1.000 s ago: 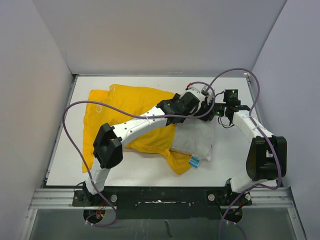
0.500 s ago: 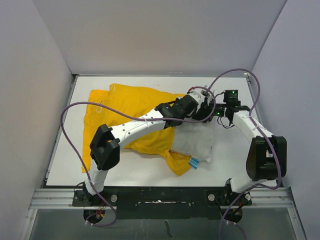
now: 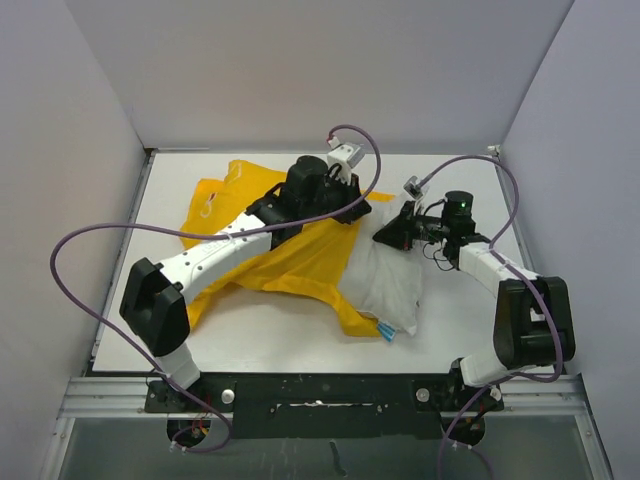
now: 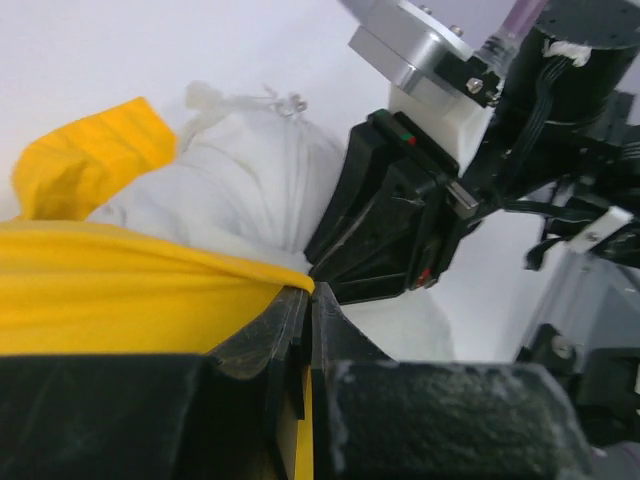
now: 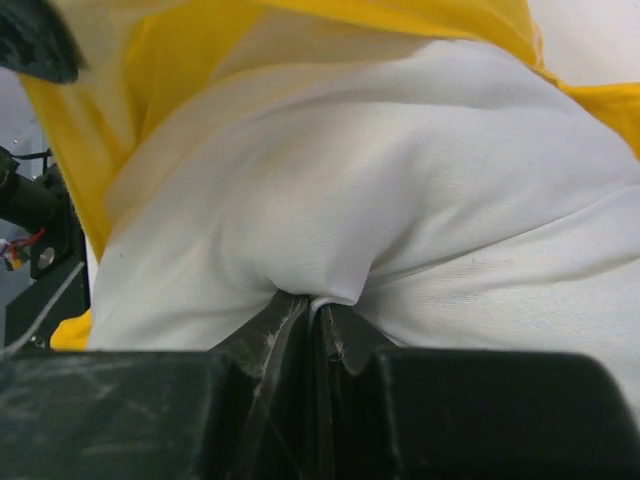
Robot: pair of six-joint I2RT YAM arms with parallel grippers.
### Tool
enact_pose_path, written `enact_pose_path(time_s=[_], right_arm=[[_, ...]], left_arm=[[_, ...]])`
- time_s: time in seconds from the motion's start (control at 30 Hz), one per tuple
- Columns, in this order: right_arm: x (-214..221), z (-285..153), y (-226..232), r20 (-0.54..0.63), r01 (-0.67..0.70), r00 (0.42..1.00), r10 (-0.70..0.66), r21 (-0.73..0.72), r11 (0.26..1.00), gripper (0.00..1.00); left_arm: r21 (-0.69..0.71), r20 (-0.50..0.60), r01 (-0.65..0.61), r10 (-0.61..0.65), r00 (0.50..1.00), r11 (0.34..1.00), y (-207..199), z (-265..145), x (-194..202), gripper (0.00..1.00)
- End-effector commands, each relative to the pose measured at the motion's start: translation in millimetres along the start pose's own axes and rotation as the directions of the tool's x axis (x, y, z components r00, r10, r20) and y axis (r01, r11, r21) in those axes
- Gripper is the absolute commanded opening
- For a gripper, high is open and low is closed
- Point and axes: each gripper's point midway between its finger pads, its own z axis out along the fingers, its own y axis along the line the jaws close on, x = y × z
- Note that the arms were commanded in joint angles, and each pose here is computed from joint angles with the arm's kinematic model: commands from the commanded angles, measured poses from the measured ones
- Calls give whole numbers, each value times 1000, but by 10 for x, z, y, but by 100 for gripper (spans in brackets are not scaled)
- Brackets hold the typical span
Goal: Put the pillow into the pillowcase
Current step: Stuff the pillow into the pillowcase.
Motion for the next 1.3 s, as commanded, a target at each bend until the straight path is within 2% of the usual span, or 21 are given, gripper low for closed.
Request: enact_pose_path(time_s=[0.0, 0.07, 0.13, 0.2, 0.23, 0.3, 0.33, 0.4, 0.53, 0.63, 0.7, 0.8, 0.9, 0.97, 1.0, 1.07, 1.1, 1.17, 1.2, 1.27], right_arm=[[-287, 79, 333, 111, 46, 993, -37, -78, 996, 0], [-47, 127, 116, 35, -15, 999, 16, -33, 999, 3], [111, 126, 11, -38, -83, 996, 80, -73, 994, 5], [44, 66, 126, -48, -30, 999, 23, -158, 987, 9], [-44, 18, 244, -41, 27, 998, -37, -205, 978, 13], [-177, -111, 446, -29, 160, 985, -173, -249, 955, 27], [-256, -181, 504, -13, 271, 959, -283, -252, 929, 36], [-366, -368, 604, -22, 377, 920, -392, -228, 898, 48], [-559, -715, 724, -22, 464, 881, -473, -165, 870, 70], [-664, -800, 630, -76, 511, 853, -517, -89, 855, 97], [-555, -810, 321, -175, 508, 848, -501, -3, 861, 98], [-200, -766, -72, -298, 489, 829, -473, -23, 872, 98], [135, -690, -373, -369, 440, 830, -418, -29, 898, 98], [283, -578, -422, -374, 393, 847, -379, -41, 919, 100], [332, -484, -336, -361, 355, 861, -359, -78, 931, 93], [364, -270, -9, -336, 268, 887, -318, -188, 945, 68], [339, -142, 175, -333, 245, 889, -315, -235, 941, 47], [52, -43, 332, -298, 266, 897, -327, -227, 937, 19], [-231, -24, 324, -248, 311, 903, -350, -183, 933, 10], [-921, -116, 328, -132, 415, 898, -420, -64, 908, 3]], left_arm=[[534, 177, 36, -154, 972, 844, -1142, -335, -598, 0], [547, 130, 103, -206, 970, 831, -1061, -221, -333, 0], [505, 73, 179, -248, 966, 844, -827, -73, 28, 0], [436, 3, 254, -284, 959, 863, -523, 39, 479, 0], [416, -18, 280, -300, 954, 865, -413, 51, 624, 0], [385, -42, 314, -323, 945, 868, -255, 27, 831, 0], [370, -48, 317, -323, 945, 873, -210, 2, 896, 0], [340, -48, 290, -292, 955, 894, -158, -59, 974, 0], [302, -74, 274, -264, 962, 913, -90, -139, 1144, 0], [305, -85, 275, -261, 962, 912, -97, -180, 1213, 0], [317, -86, 269, -255, 963, 909, -140, -217, 1227, 0], [330, -78, 251, -238, 968, 910, -187, -274, 1213, 0], [348, -60, 223, -216, 975, 910, -238, -325, 1138, 0], [361, -41, 194, -192, 980, 912, -278, -350, 1016, 0], [368, -32, 180, -181, 983, 912, -305, -356, 919, 0], [402, -6, 154, -165, 986, 902, -392, -365, 624, 0], [422, 8, 143, -161, 987, 895, -442, -366, 440, 0], [469, 40, 112, -148, 988, 876, -586, -360, 31, 0], [485, 39, 105, -142, 989, 868, -642, -328, -114, 0], [531, 82, 60, -122, 989, 845, -833, -356, -495, 0]])
